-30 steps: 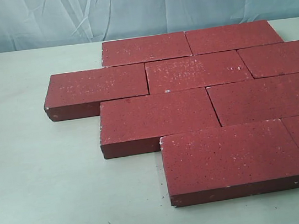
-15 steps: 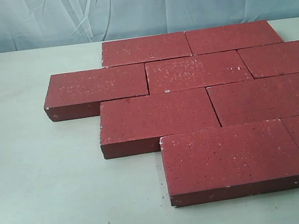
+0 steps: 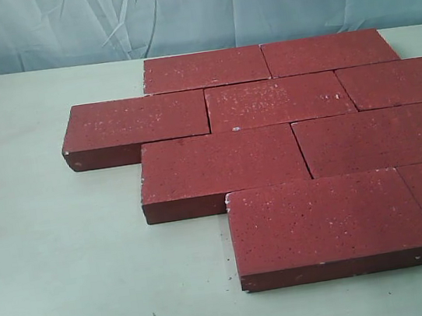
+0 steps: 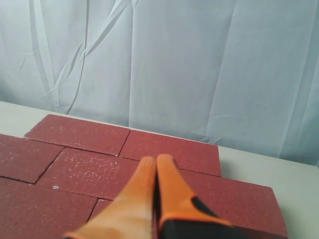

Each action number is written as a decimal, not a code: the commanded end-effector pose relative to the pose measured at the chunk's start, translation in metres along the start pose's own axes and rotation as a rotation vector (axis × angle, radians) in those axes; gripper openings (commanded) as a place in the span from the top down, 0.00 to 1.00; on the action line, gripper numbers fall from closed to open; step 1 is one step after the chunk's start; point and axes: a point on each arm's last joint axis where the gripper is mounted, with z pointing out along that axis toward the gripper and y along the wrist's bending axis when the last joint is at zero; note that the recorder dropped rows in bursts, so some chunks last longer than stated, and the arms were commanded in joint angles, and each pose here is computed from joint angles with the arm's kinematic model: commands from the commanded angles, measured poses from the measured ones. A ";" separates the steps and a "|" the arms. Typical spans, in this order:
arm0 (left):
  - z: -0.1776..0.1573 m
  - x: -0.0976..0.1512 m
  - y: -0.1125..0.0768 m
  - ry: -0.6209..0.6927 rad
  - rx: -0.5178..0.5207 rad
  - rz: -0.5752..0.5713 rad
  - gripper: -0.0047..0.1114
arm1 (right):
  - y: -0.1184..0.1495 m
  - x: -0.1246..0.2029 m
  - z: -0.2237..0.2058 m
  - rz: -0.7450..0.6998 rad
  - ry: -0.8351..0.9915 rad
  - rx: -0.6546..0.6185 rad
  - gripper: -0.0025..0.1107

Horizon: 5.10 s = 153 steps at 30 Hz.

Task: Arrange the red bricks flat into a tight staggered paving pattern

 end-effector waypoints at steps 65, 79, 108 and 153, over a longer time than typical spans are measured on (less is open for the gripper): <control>0.004 0.077 -0.001 0.146 0.001 -0.062 0.96 | 0.000 0.013 0.004 0.190 0.031 0.015 0.99; 0.004 0.077 -0.001 0.146 0.001 -0.052 0.96 | -0.004 0.042 -0.010 0.154 0.038 0.112 0.99; 0.004 0.077 -0.001 0.146 0.001 -0.052 0.96 | -0.001 0.133 -0.012 0.110 -0.028 0.233 0.99; 0.004 0.077 -0.001 0.146 0.001 -0.052 0.96 | 0.003 0.158 -0.005 0.111 0.060 0.182 0.99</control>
